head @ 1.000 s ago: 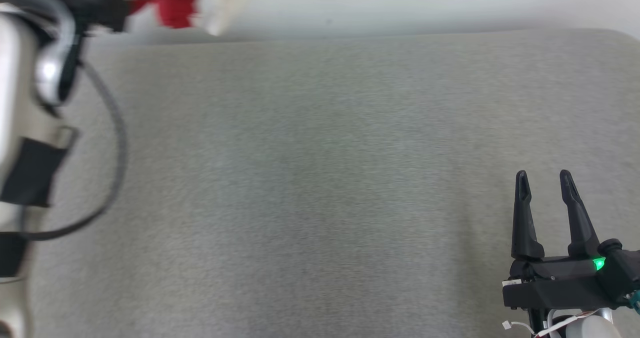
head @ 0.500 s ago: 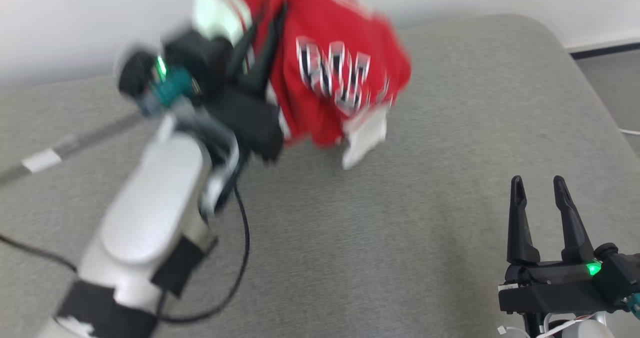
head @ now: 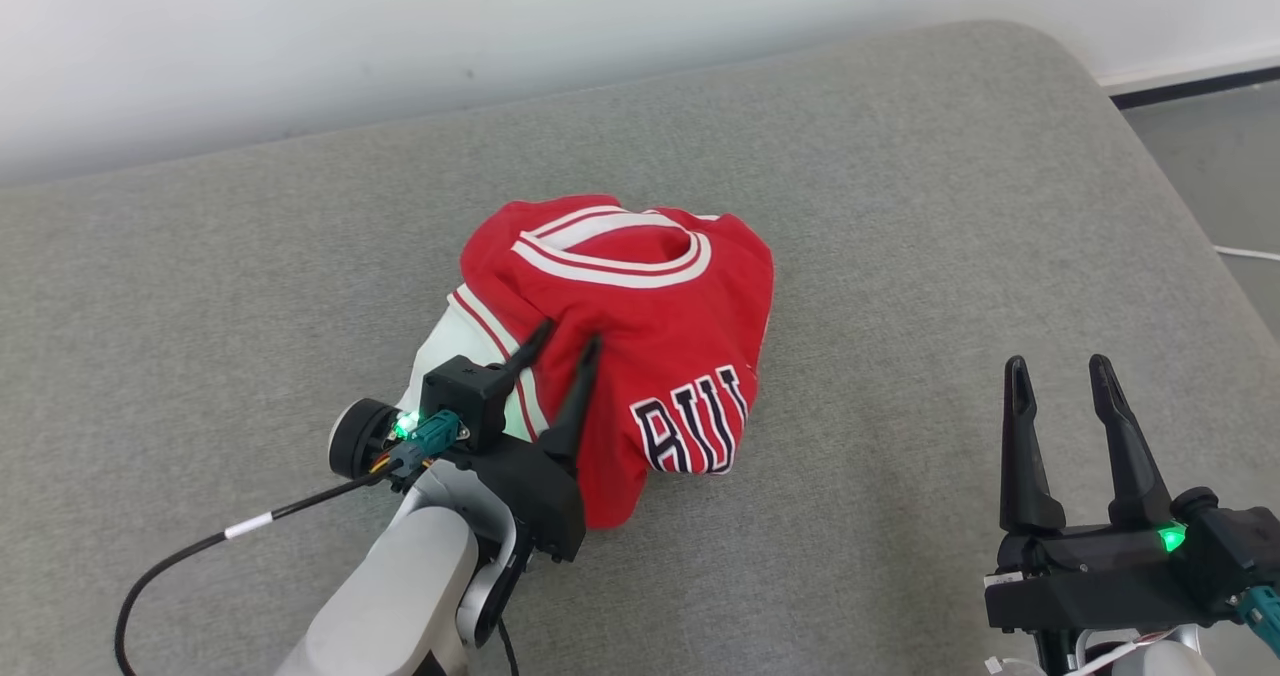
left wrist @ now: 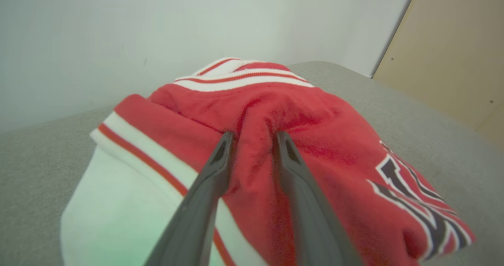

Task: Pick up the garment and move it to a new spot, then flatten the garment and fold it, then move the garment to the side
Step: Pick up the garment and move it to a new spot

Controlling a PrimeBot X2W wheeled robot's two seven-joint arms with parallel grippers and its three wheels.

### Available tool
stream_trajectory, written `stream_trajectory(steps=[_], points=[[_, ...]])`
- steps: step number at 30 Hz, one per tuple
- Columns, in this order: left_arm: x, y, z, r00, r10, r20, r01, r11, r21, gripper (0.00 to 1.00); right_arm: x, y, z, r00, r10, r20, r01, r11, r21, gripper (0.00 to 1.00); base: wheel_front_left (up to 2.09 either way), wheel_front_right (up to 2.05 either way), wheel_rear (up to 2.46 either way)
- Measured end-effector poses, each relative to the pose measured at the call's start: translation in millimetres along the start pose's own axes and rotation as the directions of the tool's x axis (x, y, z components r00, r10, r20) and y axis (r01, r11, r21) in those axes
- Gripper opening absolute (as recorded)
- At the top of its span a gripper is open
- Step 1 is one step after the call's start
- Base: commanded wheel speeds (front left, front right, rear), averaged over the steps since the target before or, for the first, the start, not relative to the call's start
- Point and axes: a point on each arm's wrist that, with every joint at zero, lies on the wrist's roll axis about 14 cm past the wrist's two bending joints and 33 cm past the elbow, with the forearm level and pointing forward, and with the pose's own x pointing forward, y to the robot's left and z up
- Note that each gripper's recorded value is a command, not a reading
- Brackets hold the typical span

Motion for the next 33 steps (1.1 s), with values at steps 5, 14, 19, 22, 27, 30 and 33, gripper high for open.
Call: stream_trajectory(steps=[5,14,19,22,27,30,33], points=[[-5.9,9.1,29.1,0.994,0.032,0.108,-0.034,0.999,0.013,1.0,1.8,9.9,-2.2,1.0,0.029,-0.003,-0.029,1.0,0.006,1.0,0.0,0.0,0.0],[-59.3,58.8,84.1,0.939,0.189,0.288,-0.21,0.977,0.045,1.0,8.9,38.9,3.8,0.993,0.116,0.025,-0.116,0.993,0.014,1.0,0.0,0.0,0.0],[-110.0,86.1,88.1,0.896,0.299,0.327,-0.332,0.942,0.049,1.0,7.6,54.8,5.9,0.986,0.162,0.033,-0.162,0.986,0.023,1.0,0.0,0.0,0.0],[-142.2,98.2,83.5,0.868,0.369,0.334,-0.405,0.913,0.043,1.0,7.4,62.9,8.9,0.982,0.185,0.043,-0.186,0.982,0.026,1.0,0.0,0.0,0.0],[-188.6,108.4,75.5,0.815,0.467,0.343,-0.5,0.866,0.009,1.0,5.0,75.8,9.9,0.974,0.223,0.046,-0.224,0.974,0.028,1.0,0.0,0.0,0.0],[-210.1,110.5,70.6,0.786,0.513,0.345,-0.542,0.84,-0.014,1.0,1.7,81.0,6.8,0.97,0.238,0.036,-0.24,0.97,0.033,1.0,0.0,0.0,0.0],[-224.4,108.2,62.0,0.772,0.541,0.334,-0.562,0.826,-0.039,1.0,1.0,85.9,6.8,0.967,0.254,0.035,-0.255,0.966,0.035,1.0,0.0,0.0,0.0]])
